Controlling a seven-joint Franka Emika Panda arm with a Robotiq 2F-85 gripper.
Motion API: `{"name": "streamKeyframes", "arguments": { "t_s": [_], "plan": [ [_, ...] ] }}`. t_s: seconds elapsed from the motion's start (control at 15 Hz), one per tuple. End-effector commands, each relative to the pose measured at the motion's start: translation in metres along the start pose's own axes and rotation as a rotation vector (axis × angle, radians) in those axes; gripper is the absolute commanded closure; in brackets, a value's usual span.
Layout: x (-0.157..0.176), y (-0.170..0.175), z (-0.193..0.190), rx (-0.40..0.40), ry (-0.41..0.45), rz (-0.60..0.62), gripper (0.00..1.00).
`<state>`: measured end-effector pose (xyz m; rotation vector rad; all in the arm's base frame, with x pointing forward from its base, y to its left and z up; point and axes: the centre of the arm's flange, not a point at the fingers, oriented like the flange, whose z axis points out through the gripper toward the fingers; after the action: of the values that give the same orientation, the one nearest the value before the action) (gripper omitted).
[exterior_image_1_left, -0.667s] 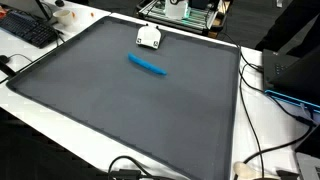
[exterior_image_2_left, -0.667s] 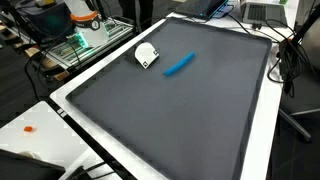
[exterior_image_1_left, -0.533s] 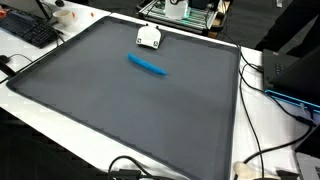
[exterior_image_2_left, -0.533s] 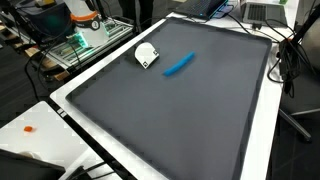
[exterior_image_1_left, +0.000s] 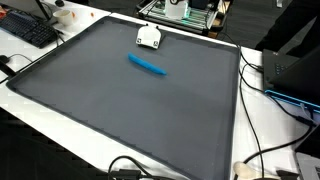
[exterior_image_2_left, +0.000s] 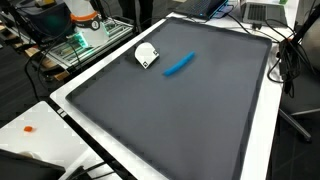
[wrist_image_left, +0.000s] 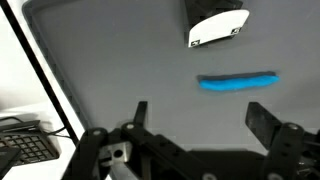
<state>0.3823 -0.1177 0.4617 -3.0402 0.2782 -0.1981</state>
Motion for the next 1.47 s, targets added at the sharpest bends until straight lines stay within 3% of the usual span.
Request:
{"name": "streamKeyframes", "arguments": {
  "t_s": [0.0, 0.27, 0.8, 1.4],
  "plan": [
    [-0.012, -0.036, 0.028, 0.010, -0.076, 0.133, 0.00],
    [-0.028, -0.065, 0.059, 0.005, -0.143, 0.347, 0.00],
    [-0.050, -0.081, 0.102, 0.138, -0.247, 0.732, 0.00],
    [-0.056, -0.083, 0.149, 0.169, -0.237, 0.904, 0.00]
  ]
}}
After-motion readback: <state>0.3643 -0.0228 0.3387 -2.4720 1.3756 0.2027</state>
